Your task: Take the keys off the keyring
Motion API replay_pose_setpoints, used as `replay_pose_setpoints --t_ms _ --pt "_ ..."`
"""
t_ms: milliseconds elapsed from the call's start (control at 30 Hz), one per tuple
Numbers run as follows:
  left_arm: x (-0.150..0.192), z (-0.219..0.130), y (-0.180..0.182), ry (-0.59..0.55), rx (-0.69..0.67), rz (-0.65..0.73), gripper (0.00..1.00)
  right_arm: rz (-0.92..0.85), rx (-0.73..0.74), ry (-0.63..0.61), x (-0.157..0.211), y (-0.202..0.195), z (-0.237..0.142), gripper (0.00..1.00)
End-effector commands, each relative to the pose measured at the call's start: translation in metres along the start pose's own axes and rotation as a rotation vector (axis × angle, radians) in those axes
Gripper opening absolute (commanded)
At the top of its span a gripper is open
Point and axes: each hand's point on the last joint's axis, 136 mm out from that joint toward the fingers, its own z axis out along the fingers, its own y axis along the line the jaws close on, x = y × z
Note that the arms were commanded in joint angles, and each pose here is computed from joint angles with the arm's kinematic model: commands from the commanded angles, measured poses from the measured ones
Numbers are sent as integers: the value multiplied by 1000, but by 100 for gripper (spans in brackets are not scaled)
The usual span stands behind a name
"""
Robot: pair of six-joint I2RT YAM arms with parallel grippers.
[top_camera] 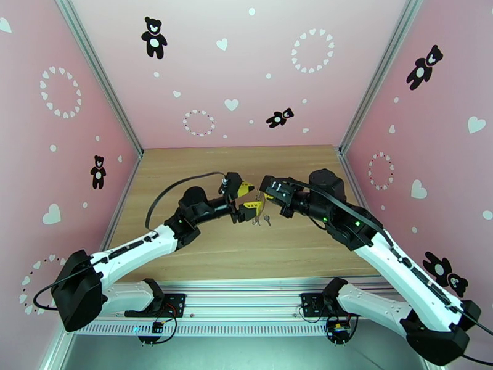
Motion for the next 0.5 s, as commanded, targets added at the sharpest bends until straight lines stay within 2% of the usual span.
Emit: replay_pose_setpoints --t_ms 0,100,233,333,467 --pt "-10 -3 8 -63 -85 48 72 46 3 22 -5 -4 -6 0" --pt "-1 6 3 -41 -56 55 73 58 -11 18 -8 -2 -5 0" --pt "4 16 3 -34 -40 56 69 64 -17 17 -8 -2 -3 0" --pt "5 21 5 -40 -43 58 63 67 -26 17 -8 -1 -2 0" --pt "6 23 11 -55 -74 65 49 64 -39 33 -3 2 -2 0"
